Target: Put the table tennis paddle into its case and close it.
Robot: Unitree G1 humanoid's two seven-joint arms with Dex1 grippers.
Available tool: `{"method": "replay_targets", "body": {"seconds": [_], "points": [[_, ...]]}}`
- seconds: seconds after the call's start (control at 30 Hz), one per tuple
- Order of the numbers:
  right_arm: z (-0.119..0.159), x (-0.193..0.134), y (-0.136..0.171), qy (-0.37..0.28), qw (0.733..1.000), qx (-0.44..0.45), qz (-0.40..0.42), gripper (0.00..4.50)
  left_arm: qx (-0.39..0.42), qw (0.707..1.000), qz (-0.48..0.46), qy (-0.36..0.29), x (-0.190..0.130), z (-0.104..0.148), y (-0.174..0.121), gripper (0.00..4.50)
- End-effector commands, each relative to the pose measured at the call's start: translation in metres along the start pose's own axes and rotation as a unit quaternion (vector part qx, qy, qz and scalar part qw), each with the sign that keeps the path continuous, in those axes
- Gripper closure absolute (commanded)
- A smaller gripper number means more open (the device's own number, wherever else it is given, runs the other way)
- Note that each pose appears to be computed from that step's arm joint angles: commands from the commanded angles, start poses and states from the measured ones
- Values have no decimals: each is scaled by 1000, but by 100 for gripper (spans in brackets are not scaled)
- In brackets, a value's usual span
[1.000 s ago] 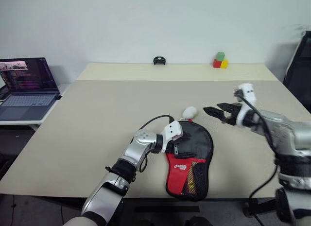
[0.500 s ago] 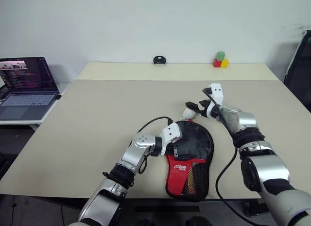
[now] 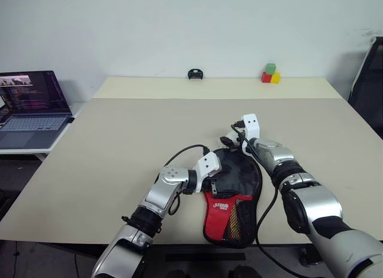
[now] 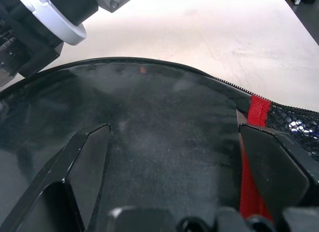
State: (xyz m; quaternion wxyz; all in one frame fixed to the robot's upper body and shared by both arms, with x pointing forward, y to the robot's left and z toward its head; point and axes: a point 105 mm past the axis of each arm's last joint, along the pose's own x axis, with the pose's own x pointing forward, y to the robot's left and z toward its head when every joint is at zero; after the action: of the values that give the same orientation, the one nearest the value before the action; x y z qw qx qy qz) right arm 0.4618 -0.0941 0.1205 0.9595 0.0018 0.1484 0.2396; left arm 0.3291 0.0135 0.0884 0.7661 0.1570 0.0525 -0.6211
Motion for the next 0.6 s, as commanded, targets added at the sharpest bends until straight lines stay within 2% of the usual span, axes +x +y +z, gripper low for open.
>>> {"method": "replay_targets", "body": {"seconds": [0.03, 0.2, 0.33, 0.43, 0.6], "points": [[22, 0, 2, -31, 999, -26, 0, 128, -5, 1000, 0, 13, -1, -9, -2, 0], [20, -1, 3, -29, 998, -61, 1, 292, -12, 999, 0, 37, 2, -22, 1, 0], [21, -2, 2, -31, 996, -78, 0, 385, -18, 998, -11, 66, 1, -40, -2, 0], [28, -4, -3, -40, 996, -84, -9, 410, -29, 997, -15, 75, 0, -50, -4, 0], [40, -12, -17, -51, 994, -95, -29, 414, -37, 996, -22, 83, 1, -58, -8, 0]]}}
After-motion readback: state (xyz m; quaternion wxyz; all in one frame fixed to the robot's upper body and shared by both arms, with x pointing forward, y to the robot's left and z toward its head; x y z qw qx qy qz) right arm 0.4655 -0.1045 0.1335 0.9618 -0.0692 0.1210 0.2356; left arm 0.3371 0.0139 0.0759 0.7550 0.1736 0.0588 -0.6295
